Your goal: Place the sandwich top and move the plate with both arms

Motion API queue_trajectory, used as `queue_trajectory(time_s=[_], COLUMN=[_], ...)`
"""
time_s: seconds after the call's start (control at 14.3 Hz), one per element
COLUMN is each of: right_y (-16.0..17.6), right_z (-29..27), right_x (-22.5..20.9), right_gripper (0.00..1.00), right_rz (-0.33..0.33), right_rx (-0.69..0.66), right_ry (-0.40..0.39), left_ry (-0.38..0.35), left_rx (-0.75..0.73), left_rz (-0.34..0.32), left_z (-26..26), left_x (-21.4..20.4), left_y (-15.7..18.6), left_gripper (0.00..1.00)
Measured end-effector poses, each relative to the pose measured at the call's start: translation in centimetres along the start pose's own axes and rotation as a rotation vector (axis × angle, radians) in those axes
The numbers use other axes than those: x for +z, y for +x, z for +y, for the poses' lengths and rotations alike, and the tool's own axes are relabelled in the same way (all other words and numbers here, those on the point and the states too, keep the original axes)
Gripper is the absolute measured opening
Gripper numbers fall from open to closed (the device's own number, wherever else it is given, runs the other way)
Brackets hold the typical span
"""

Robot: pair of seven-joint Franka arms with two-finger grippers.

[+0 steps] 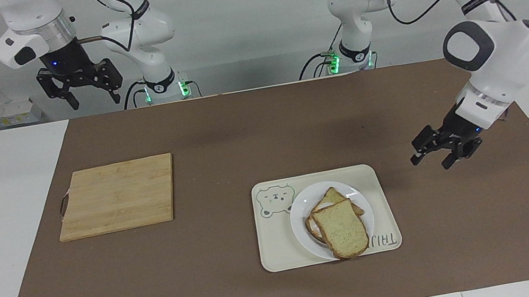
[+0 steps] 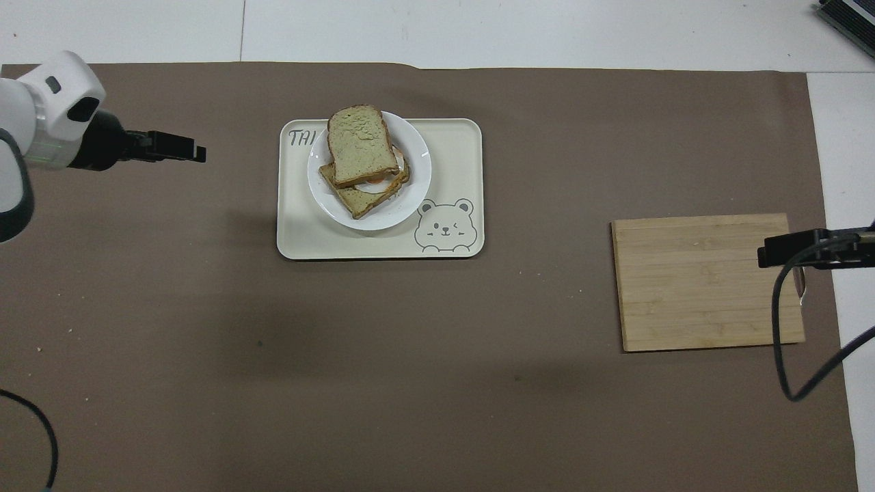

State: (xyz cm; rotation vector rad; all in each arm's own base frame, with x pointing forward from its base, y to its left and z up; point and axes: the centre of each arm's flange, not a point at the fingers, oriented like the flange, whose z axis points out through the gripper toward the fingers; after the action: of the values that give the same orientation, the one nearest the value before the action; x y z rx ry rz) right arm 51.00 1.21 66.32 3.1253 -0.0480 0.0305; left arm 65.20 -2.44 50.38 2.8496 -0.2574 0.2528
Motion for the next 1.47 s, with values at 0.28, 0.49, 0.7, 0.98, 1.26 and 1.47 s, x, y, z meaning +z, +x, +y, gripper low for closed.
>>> queue_trajectory(time_s=[0.28, 0.49, 0.7, 0.98, 1.26, 1.47], right_y=[0.0, 0.0, 0.0, 0.0, -0.1, 0.8], right_z=[-0.2, -0.3, -0.1, 0.1, 0.3, 0.2], right_x=[0.0, 0.0, 0.0, 0.0, 0.2, 0.4], right_gripper=[1.00, 1.00, 1.00, 1.00, 1.00, 1.00], right_rz=[0.002, -0.001, -0.001, -0.002, -0.032, -0.051], right_rx=[-0.007, -0.004, 0.002, 0.004, 0.007, 0.004], right_ry=[-0.022, 0.017, 0.023, 0.021, 0.007, 0.004], left_ry=[0.124, 0.178, 0.194, 0.197, 0.200, 0.223], left_rx=[0.056, 0.027, 0.003, -0.005, -0.020, -0.052], left_rz=[-0.116, -0.116, -0.127, -0.141, -0.177, -0.178], left_z=[1.2, 3.8, 5.9, 5.8, 5.7, 5.4], left_x=[-8.6, -14.8, -19.1, -18.9, -18.3, -18.4], left_y=[-1.8, -4.4, -7.4, -7.6, -7.9, -7.9], left_gripper=[1.00, 1.00, 1.00, 1.00, 1.00, 1.00])
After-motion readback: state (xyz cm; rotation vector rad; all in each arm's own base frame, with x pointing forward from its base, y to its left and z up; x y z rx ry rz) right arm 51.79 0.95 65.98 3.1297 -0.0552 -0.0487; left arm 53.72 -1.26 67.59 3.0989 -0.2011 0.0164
